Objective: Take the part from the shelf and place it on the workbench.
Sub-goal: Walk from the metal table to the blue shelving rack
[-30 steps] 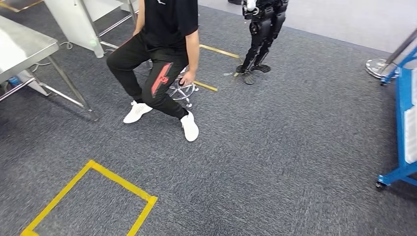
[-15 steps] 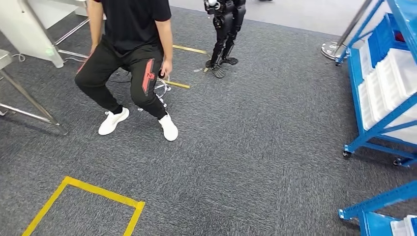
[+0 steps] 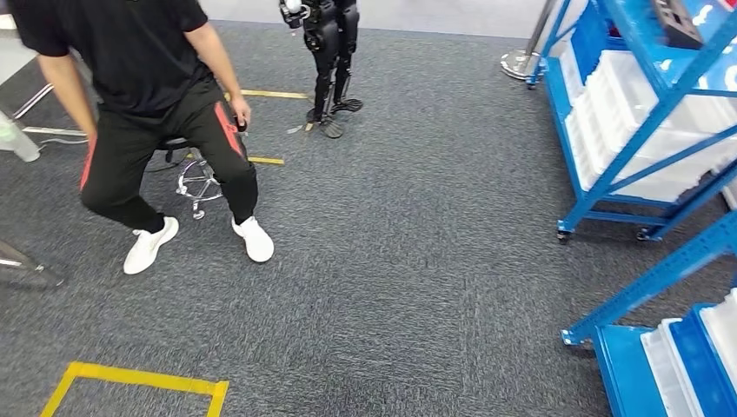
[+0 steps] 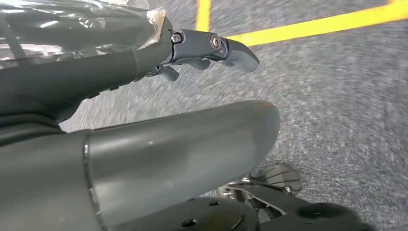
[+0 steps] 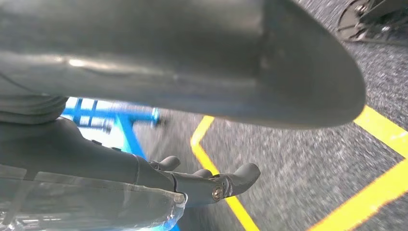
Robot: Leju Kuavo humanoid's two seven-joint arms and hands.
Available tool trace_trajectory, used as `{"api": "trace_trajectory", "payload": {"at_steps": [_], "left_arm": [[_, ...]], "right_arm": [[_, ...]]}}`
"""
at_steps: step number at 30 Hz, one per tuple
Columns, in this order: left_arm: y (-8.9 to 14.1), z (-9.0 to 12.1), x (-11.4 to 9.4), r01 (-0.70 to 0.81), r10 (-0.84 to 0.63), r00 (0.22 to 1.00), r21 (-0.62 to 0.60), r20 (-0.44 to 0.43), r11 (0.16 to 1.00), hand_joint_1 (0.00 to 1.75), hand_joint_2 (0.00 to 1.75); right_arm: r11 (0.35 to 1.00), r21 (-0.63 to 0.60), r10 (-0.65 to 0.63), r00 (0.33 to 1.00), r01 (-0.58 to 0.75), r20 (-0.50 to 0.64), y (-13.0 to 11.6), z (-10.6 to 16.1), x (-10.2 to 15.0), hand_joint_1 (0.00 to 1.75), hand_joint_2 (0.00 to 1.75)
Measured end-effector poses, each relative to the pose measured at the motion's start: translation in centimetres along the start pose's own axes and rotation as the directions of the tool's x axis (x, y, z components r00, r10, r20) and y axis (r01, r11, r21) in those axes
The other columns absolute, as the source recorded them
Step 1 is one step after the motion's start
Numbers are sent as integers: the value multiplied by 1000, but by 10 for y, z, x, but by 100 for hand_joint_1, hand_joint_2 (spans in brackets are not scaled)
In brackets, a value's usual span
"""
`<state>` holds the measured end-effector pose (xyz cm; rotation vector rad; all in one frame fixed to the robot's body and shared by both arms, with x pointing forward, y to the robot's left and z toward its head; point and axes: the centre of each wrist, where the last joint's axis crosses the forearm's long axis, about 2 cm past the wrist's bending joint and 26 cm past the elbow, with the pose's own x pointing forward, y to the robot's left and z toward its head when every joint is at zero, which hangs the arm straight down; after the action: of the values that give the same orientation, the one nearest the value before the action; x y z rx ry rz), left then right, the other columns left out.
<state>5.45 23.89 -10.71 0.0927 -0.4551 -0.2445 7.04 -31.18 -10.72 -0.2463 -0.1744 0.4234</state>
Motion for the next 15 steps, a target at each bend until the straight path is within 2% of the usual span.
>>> {"api": "trace_trajectory", "payload": {"at_steps": [9, 15], "left_arm": [[24, -6, 6, 77, -77, 997, 37, 8, 996, 0, 0], [29, -6, 4, 86, -86, 996, 62, 4, 994, 0, 0]], "right_arm": [[995, 76, -62, 996, 67, -58, 29, 6, -3, 0, 0], [993, 91, -67, 996, 72, -56, 37, 8, 0, 0, 0]]}}
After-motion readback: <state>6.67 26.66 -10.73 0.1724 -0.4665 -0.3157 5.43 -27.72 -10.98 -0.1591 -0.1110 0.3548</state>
